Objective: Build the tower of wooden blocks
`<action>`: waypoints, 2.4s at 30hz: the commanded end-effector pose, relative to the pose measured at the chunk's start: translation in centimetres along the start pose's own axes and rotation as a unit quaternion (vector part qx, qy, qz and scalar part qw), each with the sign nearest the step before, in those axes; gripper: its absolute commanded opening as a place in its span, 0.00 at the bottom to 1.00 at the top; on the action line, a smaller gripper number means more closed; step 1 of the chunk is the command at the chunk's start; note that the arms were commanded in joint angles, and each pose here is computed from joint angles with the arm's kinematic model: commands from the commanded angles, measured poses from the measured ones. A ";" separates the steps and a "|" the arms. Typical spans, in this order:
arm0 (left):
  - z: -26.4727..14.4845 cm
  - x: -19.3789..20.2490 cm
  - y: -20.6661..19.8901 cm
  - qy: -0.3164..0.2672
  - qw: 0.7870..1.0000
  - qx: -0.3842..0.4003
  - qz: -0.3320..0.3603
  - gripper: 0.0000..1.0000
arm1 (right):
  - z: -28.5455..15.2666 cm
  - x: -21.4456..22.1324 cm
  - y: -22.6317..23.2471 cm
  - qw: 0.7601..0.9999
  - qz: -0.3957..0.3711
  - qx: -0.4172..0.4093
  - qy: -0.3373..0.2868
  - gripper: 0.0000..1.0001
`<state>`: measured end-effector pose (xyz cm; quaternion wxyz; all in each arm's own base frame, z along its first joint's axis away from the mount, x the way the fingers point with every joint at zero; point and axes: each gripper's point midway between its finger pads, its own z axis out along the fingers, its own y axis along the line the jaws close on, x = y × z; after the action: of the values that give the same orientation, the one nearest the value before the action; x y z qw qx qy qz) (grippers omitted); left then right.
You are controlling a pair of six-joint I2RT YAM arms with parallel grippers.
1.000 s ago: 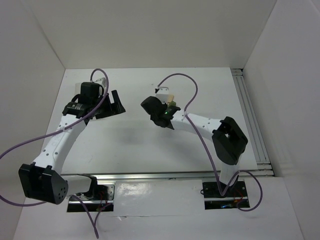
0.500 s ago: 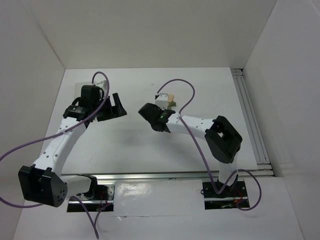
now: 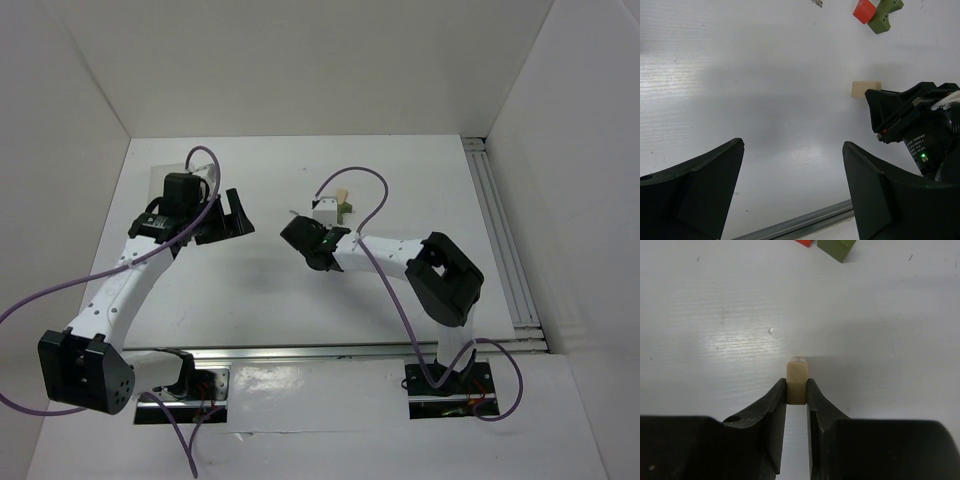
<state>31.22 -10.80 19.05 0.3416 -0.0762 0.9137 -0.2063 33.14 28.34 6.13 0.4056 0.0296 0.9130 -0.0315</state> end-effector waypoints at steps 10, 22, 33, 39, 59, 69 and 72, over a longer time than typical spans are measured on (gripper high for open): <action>-0.1 -0.6 -0.3 -0.012 1.000 0.011 0.004 0.93 | -0.1 0.3 0.1 1.000 -0.010 -0.011 -0.009 0.11; 0.1 -0.4 -0.3 -0.010 1.000 0.015 0.009 0.93 | 0.0 0.0 0.8 1.000 -0.013 -0.016 -0.006 0.26; 0.5 -0.1 -0.3 -0.004 1.000 0.017 0.008 0.93 | -0.2 -0.8 1.3 1.000 -0.019 -0.019 -0.009 0.79; 0.5 -0.3 -0.3 -0.009 1.000 0.019 0.009 0.93 | -0.5 -1.2 1.9 0.999 -0.016 -0.029 -0.006 0.73; 0.8 -0.1 -0.3 -0.003 1.000 0.022 0.012 0.93 | 0.0 -1.3 2.2 0.999 -0.013 -0.029 -0.002 0.40; 0.8 -0.1 -0.3 -0.003 1.000 0.022 0.012 0.93 | 0.1 -1.4 1.7 1.000 -0.015 -0.019 -0.007 0.32; 0.8 -0.1 -0.3 -0.003 1.000 0.022 0.012 0.93 | 0.2 -1.1 1.5 1.000 -0.018 -0.017 -0.004 0.30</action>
<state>31.15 -11.25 18.35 0.3321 -0.0698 0.9156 -0.2159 33.56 29.86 5.85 0.3979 -0.0026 0.9173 -0.0178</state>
